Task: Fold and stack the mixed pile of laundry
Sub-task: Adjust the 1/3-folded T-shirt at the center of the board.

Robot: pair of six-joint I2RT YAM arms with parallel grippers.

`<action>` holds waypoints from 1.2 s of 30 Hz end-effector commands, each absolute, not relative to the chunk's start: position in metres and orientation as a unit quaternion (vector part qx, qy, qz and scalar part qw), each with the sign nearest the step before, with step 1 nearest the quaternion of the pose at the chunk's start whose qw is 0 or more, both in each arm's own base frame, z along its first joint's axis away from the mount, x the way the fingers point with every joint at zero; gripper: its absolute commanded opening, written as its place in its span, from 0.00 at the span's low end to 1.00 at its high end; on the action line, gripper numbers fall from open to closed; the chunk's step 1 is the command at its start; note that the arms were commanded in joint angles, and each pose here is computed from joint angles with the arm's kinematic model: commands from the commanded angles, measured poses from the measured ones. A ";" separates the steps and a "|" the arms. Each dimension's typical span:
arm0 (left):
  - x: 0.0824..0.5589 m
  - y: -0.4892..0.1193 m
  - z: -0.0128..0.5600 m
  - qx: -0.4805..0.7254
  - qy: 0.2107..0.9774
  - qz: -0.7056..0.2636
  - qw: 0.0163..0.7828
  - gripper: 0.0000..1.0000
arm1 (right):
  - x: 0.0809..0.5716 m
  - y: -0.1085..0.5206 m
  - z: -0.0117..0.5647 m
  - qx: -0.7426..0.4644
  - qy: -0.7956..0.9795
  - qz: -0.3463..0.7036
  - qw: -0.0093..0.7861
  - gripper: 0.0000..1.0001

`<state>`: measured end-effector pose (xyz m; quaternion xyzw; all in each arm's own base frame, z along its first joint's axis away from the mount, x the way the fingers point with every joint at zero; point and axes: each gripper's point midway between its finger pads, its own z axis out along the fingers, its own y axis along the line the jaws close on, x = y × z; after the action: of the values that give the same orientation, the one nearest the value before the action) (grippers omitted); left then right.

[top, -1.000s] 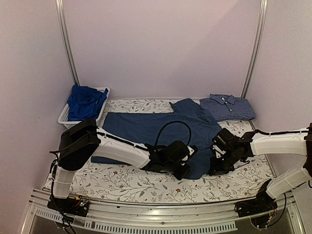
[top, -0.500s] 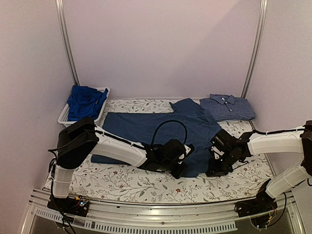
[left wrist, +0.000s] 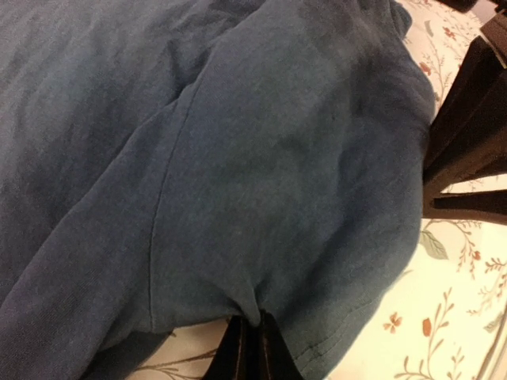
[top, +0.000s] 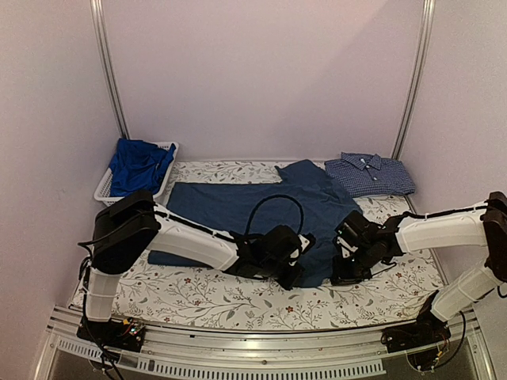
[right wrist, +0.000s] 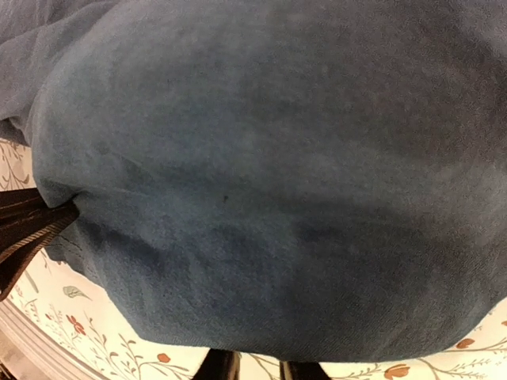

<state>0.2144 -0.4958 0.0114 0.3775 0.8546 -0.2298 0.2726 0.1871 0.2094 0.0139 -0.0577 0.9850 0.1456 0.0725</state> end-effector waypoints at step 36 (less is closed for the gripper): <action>0.202 -0.459 -0.028 0.365 0.885 -0.223 0.186 0.00 | 0.186 0.222 0.036 -0.120 0.978 0.130 0.111 0.22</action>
<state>0.2153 -0.4901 0.0120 0.3624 0.8569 -0.2696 0.2483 0.1715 0.2112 0.0303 -0.0960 0.9830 0.1318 0.0840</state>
